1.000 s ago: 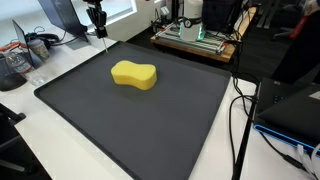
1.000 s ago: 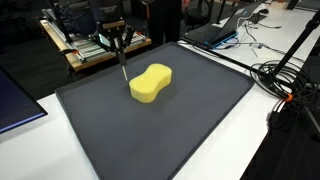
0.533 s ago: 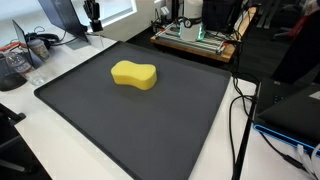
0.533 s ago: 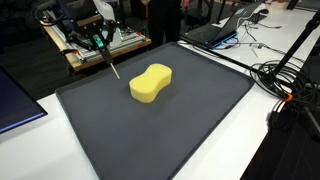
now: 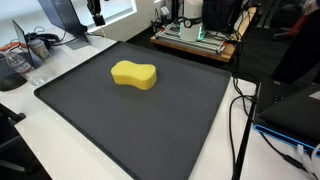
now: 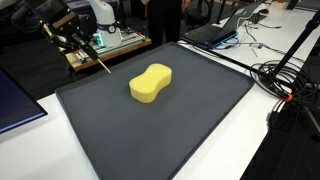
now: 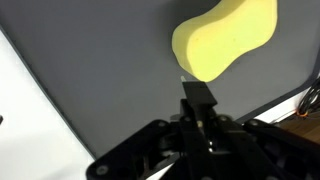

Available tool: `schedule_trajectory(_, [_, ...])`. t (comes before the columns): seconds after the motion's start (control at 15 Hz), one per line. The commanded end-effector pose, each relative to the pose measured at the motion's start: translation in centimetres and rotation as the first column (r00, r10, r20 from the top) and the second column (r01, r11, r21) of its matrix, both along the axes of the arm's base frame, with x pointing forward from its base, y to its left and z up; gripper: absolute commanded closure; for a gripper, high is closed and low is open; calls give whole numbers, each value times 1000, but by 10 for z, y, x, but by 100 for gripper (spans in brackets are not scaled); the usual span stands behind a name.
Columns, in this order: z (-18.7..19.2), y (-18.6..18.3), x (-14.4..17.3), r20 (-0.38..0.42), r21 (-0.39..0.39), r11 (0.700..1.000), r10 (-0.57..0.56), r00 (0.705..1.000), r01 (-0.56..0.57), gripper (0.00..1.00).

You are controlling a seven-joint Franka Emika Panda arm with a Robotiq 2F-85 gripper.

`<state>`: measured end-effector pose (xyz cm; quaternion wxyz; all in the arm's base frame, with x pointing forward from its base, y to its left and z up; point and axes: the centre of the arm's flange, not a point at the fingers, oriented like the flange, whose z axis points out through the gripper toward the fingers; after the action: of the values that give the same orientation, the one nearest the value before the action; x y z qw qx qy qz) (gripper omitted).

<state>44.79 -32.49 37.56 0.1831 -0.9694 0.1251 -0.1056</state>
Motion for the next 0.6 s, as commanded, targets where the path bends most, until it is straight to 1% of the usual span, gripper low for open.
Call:
schedule_trajectory(0.0, [-21,-11,-15,26,72,997,5,1000,-7,97])
schedule_trajectory(0.33, [-37,-3,-52,87,88,996,-24,996,16,97])
schedule_trajectory(0.53, [-40,17,-79,141,42,998,-42,989,36,97])
